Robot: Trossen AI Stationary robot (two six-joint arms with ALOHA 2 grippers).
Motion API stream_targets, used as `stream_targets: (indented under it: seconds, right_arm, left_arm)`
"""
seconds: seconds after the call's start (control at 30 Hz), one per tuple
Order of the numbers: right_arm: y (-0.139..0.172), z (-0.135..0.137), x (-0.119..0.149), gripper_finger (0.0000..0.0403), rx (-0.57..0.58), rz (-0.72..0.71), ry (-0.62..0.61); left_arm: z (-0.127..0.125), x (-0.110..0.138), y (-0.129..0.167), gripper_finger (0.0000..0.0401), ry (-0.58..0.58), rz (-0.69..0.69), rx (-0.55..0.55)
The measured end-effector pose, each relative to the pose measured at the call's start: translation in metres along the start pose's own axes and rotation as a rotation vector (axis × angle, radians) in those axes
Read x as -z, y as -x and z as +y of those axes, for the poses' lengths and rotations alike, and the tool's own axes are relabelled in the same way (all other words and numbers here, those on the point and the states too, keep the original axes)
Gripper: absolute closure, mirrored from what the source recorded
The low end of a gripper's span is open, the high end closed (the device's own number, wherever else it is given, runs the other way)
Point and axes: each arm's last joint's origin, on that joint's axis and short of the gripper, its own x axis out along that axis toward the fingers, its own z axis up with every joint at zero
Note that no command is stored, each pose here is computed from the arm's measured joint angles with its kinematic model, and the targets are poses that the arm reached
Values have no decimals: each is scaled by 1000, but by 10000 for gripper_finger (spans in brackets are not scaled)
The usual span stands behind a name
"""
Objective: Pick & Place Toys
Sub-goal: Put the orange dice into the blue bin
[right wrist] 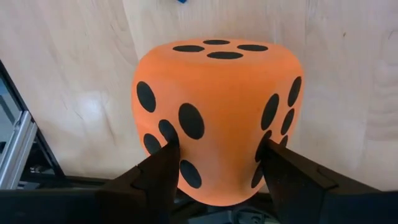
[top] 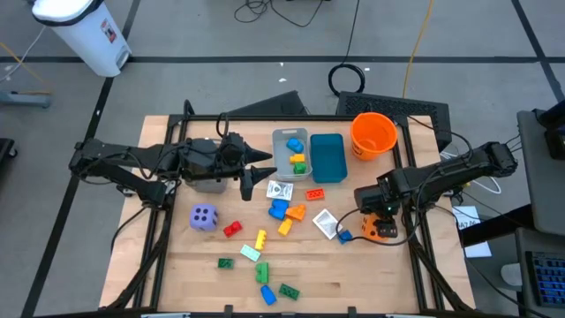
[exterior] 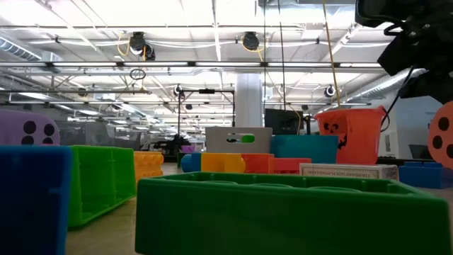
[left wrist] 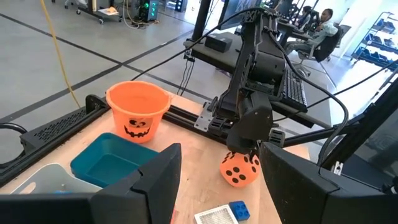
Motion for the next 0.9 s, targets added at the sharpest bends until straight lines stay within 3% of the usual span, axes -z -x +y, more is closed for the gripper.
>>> stream_targets:
  seconds: [0.7, 0.9]
  right_arm:
    - [0, 0, 0, 197, 0, 1, 2]
    - [1, -1, 0, 226, -29, 8, -7]
  left_arm:
    - [1, -1, 0, 174, 3, -5, -5]
    - [1, -1, 0, 174, 3, -5, -6]
